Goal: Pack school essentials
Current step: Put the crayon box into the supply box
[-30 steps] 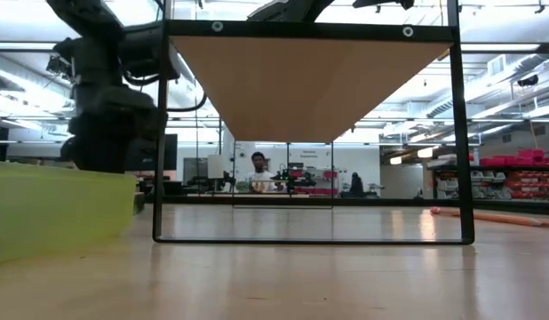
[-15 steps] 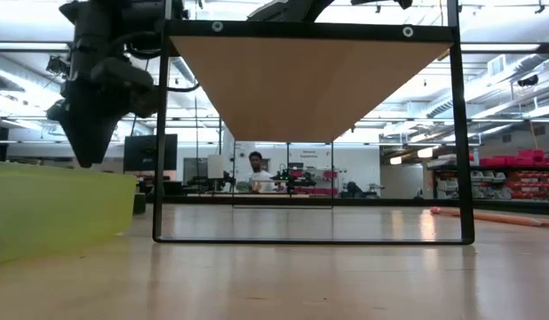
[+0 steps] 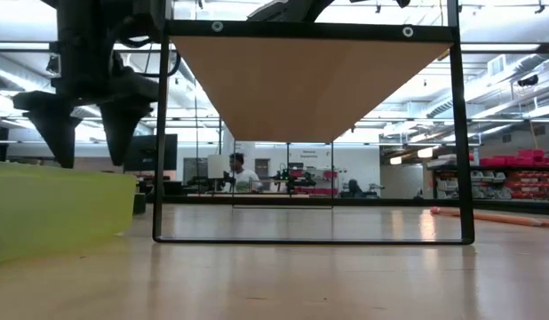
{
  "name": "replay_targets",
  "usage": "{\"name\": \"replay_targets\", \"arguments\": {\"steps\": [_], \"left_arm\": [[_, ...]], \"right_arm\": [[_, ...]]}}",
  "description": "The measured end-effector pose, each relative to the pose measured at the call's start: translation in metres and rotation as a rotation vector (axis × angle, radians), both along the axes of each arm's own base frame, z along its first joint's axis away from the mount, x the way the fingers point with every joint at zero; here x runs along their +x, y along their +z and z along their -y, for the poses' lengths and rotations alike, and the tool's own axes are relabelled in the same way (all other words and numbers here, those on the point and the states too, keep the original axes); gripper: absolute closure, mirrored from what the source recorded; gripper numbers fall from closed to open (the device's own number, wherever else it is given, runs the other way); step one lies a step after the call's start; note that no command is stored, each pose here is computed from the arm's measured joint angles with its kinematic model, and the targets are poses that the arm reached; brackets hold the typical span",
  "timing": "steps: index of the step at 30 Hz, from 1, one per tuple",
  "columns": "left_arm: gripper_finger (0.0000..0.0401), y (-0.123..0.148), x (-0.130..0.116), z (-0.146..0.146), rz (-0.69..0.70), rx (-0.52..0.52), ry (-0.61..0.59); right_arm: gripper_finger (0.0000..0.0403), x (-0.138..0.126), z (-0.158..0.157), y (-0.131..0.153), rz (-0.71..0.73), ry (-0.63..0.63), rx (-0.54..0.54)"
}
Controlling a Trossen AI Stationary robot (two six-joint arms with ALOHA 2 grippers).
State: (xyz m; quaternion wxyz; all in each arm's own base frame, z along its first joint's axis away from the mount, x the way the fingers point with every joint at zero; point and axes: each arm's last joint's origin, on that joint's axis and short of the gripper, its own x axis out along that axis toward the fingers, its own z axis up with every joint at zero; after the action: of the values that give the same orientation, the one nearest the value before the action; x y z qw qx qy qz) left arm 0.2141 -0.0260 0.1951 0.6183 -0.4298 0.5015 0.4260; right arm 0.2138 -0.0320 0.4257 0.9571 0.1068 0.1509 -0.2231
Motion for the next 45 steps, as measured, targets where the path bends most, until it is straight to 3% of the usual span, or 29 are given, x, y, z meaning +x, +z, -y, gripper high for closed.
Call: {"name": "replay_targets", "arguments": {"steps": [8,19,30,35,45], "left_arm": [[0.0008,-0.014,0.006,0.004,-0.053,0.008,0.089],[0.0002,-0.025,0.018,-0.002,-0.025,0.002,0.171],[0.0002,-0.03,0.018,-0.009,-0.049,-0.034,0.217],[0.0002,-0.049,0.012,-0.008,-0.028,-0.066,0.263],[0.0016,-0.059,0.008,-0.008,-0.009,-0.092,0.209]], "right_arm": [[0.0183,0.0,0.0,0.0,-0.023,0.022,-0.047],[0.0183,-0.001,0.004,0.0,-0.046,0.025,-0.092],[0.0183,0.001,-0.001,0.0,-0.026,0.153,-0.037],[0.0183,0.002,-0.002,0.001,-0.013,0.171,-0.041],[0.0183,0.002,-0.002,0.002,-0.003,0.174,-0.052]]}}
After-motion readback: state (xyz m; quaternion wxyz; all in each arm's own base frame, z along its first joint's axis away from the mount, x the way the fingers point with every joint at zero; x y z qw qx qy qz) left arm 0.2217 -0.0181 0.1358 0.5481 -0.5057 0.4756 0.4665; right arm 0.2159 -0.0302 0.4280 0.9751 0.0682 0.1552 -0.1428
